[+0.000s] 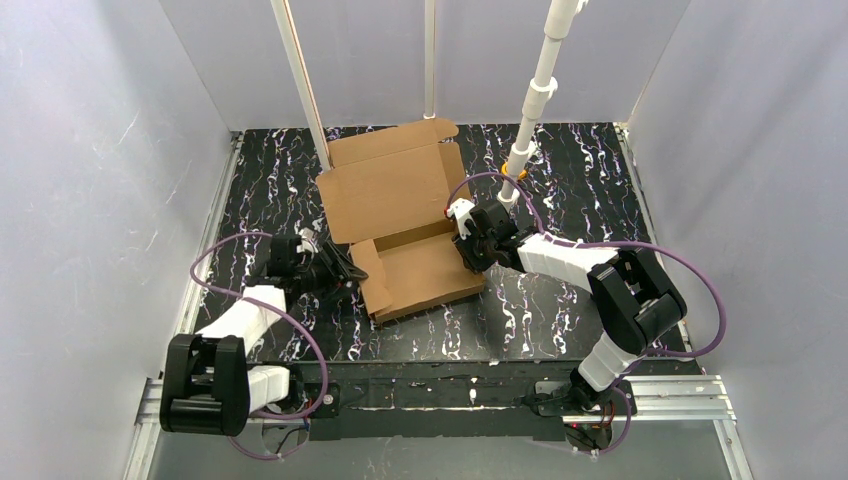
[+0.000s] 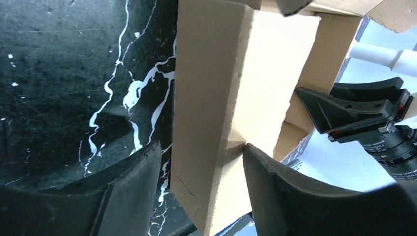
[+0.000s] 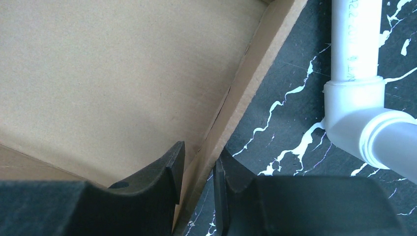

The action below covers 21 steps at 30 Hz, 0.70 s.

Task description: Fold the paper box

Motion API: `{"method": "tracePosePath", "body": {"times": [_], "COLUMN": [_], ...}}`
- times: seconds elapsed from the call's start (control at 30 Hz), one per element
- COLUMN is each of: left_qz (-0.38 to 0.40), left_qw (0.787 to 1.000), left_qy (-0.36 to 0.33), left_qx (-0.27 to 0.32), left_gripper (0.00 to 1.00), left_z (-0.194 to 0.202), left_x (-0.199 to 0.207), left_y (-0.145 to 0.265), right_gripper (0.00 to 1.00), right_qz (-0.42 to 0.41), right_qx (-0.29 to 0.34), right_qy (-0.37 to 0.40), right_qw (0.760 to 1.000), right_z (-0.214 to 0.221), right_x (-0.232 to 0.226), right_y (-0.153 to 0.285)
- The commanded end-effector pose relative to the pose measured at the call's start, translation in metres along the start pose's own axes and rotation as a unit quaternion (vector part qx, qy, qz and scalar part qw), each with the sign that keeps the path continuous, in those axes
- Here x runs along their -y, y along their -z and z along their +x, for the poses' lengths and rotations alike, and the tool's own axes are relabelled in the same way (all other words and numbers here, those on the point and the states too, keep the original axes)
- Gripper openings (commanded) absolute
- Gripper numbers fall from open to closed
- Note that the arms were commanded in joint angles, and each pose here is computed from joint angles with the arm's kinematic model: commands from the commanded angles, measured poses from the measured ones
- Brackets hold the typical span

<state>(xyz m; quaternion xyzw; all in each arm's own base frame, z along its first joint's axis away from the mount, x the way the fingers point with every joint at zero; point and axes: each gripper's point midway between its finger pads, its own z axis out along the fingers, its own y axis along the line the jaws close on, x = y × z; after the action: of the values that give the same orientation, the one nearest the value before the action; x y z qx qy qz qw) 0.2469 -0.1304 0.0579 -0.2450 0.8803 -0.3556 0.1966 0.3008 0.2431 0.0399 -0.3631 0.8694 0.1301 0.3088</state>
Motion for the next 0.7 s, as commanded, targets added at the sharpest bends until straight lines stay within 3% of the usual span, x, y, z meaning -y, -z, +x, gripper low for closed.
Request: {"method": "tracePosePath", "body": {"times": [0.0, 0.17, 0.37, 0.67], "left_qz": [0.005, -0.070, -0.192, -0.367], "left_qw": [1.000, 0.996, 0.975, 0.914], "left_qy": [-0.027, -0.051, -0.106, -0.172], "left_qx": [-0.008, -0.008, -0.024, -0.017], "left_gripper": [0.61, 0.61, 0.59, 0.61], "left_z": [-0.002, 0.004, 0.009, 0.003], "left_x": [0.019, 0.010, 0.005, -0.003], "left_y": [0.004, 0.004, 0.007, 0.025], "right_gripper": [0.34, 0.34, 0.34, 0.34], "right_qz": [-0.026, -0.027, -0.027, -0.030], "right_qx": [-0.008, -0.009, -0.010, -0.010], "right_qy": [0.003, 0.005, 0.007, 0.009], "right_qw": [1.000, 1.000, 1.000, 0.999], "right_z": [-0.002, -0.001, -0.001, -0.001], "right_x": [-0.012, -0.013, -0.014, -0.016], "right_y": [-0.007, -0.008, -0.008, -0.008]}}
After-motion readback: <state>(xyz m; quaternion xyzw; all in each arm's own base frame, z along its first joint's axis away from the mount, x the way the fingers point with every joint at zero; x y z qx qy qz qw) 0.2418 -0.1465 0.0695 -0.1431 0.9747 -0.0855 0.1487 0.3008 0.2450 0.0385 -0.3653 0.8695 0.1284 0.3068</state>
